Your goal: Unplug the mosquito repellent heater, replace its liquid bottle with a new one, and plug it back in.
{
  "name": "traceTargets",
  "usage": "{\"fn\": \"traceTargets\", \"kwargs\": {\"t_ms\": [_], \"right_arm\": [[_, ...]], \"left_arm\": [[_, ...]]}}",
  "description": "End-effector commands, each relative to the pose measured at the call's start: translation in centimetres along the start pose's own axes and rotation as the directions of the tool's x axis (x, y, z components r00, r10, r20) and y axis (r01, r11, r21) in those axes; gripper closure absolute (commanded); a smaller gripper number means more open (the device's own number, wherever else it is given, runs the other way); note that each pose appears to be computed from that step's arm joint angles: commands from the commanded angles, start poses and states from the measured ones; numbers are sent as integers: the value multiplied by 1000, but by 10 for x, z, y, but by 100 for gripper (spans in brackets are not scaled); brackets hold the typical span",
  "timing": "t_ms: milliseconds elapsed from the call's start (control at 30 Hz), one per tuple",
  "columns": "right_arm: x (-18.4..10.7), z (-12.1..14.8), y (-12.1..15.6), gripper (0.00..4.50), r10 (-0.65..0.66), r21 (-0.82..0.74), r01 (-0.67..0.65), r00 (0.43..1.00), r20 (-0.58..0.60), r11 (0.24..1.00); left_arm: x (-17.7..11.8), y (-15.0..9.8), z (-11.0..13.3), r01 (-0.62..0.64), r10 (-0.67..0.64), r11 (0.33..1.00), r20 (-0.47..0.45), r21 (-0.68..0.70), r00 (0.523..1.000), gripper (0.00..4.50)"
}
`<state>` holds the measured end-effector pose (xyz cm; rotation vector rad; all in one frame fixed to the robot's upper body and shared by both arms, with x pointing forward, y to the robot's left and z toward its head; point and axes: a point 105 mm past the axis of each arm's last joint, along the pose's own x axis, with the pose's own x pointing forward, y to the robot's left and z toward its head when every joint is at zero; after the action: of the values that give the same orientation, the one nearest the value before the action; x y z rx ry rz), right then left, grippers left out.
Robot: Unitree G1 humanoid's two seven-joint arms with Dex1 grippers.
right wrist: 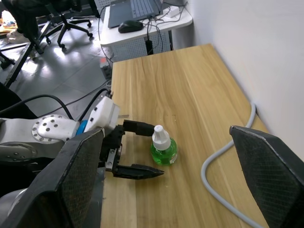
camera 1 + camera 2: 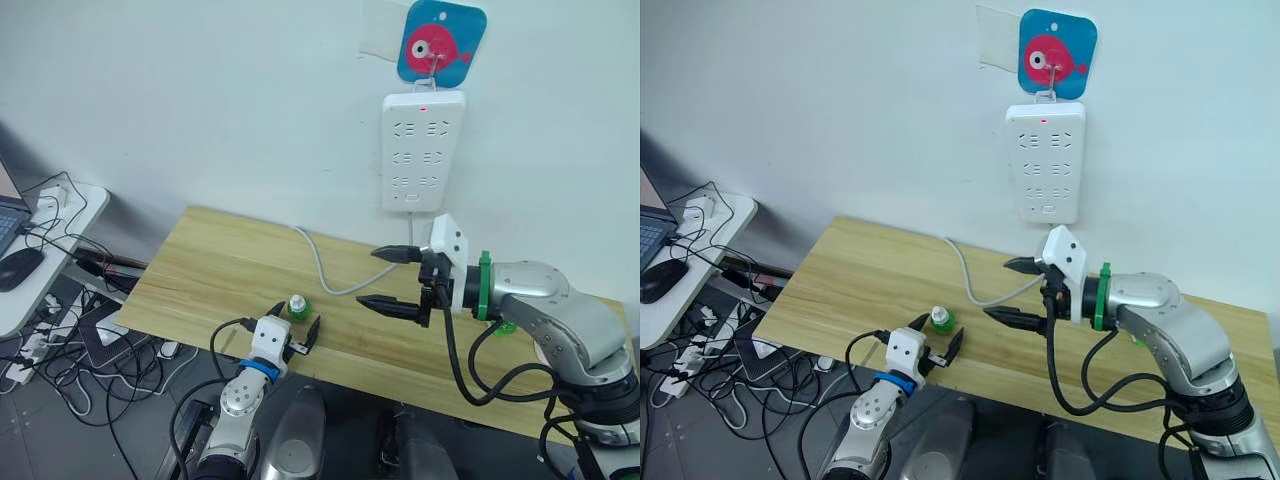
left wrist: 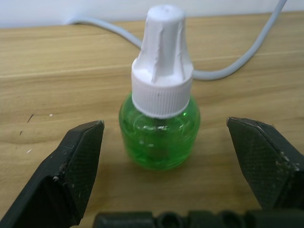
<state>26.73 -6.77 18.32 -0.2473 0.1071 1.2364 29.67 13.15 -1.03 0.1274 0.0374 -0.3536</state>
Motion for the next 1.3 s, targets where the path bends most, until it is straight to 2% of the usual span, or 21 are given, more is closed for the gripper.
{"fn": "traceTargets", "kwargs": {"t_ms": [33,167,400,500,633,700,833,900,967,1033,1100,1133,1300], "right_arm": [[-2,11,11,7,37,-73,-37,999,5,997],[-7,4,14,7,46,-90,-49,998,-31,995],[-8,2,15,7,26,-72,-28,999,-26,997],[-8,3,15,0,21,-69,-22,1000,-22,997],[-7,4,13,0,4,-61,-5,1000,-11,998],[-7,3,10,0,-15,-55,15,1000,-7,998],[-6,-4,8,0,-52,-44,52,999,-4,998],[-7,-7,7,0,-80,-32,80,997,5,996],[-7,-12,9,0,-101,-18,101,995,7,995],[-5,-17,13,0,-127,-12,127,992,15,992],[-1,-20,17,0,-161,-36,162,987,29,986],[2,-19,17,0,-194,-33,196,980,53,980],[17,-16,21,0,-296,23,295,947,128,955]], "left_arm": [[0,-3,4,4,-5,1000,26,8,1000,0],[5,-6,6,12,-13,1000,34,22,999,0],[14,-3,4,-28,28,999,17,15,999,0],[15,-4,4,-32,31,999,15,25,999,61],[12,-5,2,-20,20,1000,9,21,1000,190],[11,-4,2,-21,21,1000,7,20,1000,233],[8,-6,12,13,-15,999,34,45,999,233],[10,-12,32,85,-91,994,83,72,992,233],[11,-19,56,190,-205,974,121,127,971,233],[12,-23,77,292,-310,945,119,146,943,233],[14,-29,99,408,-424,902,110,141,899,233],[14,-33,107,482,-499,861,89,164,862,233],[19,-45,130,656,-667,740,41,151,744,233]]}}
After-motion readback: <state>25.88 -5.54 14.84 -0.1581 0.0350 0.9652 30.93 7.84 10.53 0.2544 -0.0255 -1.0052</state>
